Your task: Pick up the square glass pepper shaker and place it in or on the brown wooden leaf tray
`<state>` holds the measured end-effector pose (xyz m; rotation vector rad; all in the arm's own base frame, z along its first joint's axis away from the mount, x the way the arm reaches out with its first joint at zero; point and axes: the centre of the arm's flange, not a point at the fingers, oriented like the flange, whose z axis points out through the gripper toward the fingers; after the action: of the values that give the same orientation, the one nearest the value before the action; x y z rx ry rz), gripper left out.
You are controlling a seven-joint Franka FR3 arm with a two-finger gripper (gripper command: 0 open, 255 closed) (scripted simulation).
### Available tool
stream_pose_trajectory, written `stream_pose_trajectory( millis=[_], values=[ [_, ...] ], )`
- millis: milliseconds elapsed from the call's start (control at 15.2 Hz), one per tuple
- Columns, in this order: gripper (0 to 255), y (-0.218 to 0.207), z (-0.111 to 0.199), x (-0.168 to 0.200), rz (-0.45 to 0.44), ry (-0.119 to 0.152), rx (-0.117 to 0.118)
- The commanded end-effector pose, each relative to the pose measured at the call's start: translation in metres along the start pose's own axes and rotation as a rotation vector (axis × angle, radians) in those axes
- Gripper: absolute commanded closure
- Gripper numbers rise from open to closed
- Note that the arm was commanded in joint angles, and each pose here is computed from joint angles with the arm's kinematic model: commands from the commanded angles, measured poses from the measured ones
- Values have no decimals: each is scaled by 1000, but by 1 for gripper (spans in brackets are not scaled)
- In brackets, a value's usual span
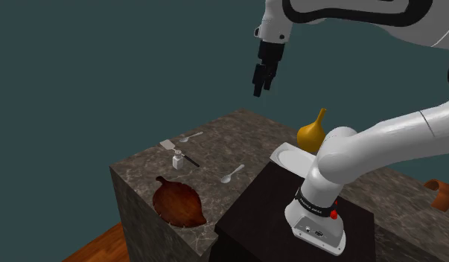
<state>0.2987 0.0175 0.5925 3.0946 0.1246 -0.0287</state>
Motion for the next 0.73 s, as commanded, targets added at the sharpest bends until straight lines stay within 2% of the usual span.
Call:
stream_pose_trajectory(
  millis=[0, 660],
  values=[
    [0, 0, 0, 0, 0, 0, 0],
    [0, -17, 99, 80, -43, 30, 4]
  ],
)
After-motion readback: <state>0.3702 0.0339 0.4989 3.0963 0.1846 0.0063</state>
